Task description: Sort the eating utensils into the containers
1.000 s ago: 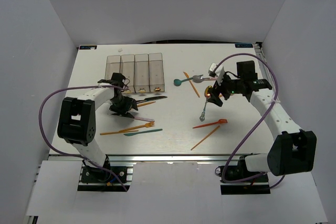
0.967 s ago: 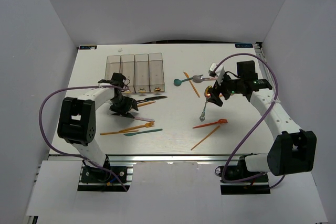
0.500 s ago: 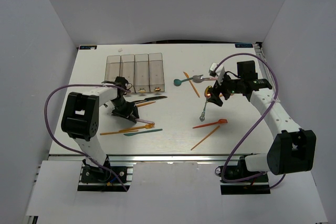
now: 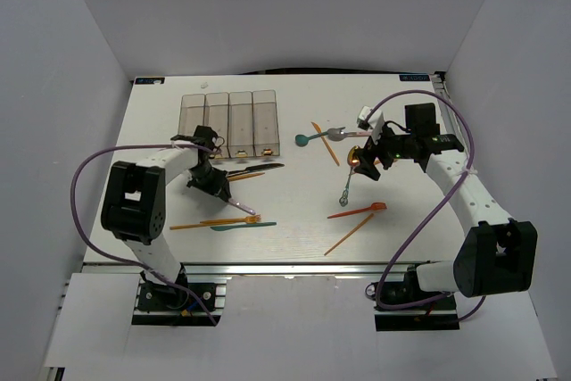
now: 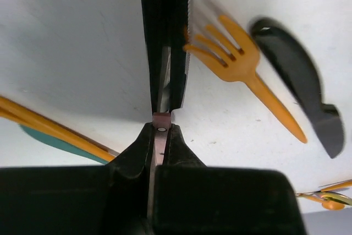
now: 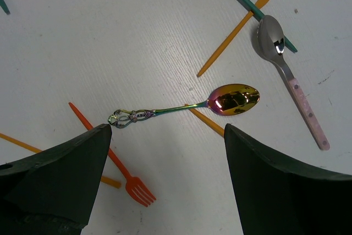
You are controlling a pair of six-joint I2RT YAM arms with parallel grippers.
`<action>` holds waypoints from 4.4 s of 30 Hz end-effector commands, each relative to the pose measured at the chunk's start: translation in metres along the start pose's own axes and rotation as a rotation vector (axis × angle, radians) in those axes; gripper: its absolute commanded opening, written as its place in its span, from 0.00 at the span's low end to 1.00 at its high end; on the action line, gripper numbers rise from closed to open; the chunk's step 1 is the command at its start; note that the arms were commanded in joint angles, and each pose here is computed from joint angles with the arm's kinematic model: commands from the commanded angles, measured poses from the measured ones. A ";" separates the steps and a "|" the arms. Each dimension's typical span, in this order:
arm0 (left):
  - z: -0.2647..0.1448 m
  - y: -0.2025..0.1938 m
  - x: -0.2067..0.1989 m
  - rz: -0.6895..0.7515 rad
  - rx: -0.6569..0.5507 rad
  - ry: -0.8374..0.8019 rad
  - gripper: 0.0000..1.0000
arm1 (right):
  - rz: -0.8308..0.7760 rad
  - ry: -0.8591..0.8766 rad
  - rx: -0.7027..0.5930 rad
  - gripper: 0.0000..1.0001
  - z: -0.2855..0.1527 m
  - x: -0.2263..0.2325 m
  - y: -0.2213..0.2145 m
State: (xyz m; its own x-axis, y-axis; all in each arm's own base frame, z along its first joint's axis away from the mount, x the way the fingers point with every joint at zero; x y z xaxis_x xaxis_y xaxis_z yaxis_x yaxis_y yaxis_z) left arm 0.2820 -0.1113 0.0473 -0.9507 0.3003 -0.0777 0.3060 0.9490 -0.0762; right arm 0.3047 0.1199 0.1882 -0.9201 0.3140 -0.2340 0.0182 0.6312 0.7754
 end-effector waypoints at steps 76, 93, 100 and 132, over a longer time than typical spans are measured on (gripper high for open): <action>-0.240 0.045 -0.005 0.698 -0.519 -1.048 0.98 | -0.171 0.235 0.170 0.81 0.084 -0.150 -0.079; -0.185 0.008 0.009 0.726 -0.184 -1.089 0.98 | -0.002 0.057 0.128 0.79 0.103 -0.075 -0.005; -0.187 0.009 0.011 0.713 -0.206 -1.086 0.98 | 0.350 -0.328 0.317 0.72 0.139 -0.098 -0.010; -0.188 0.008 0.014 0.669 -0.201 -1.091 0.98 | 0.433 -0.245 0.487 0.36 0.192 -0.046 -0.070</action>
State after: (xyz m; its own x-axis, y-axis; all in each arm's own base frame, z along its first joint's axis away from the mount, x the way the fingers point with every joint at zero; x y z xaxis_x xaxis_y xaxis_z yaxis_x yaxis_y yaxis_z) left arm 0.2607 -0.0827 0.2229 -0.0792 0.5796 -0.8110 0.6206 0.6654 0.4149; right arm 0.4267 0.2054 0.0466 -0.6852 0.7166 -0.1308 0.5634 0.6352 0.5283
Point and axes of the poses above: each gripper's point midway between its finger pads, its own z axis out along the fingers, its own x axis along the line the jaws close on, y = z × x, the point moved 3 cm from there along -z, back along the fingers, and after that the axes turned 10 degrees about -z, right-handed, at the moved point
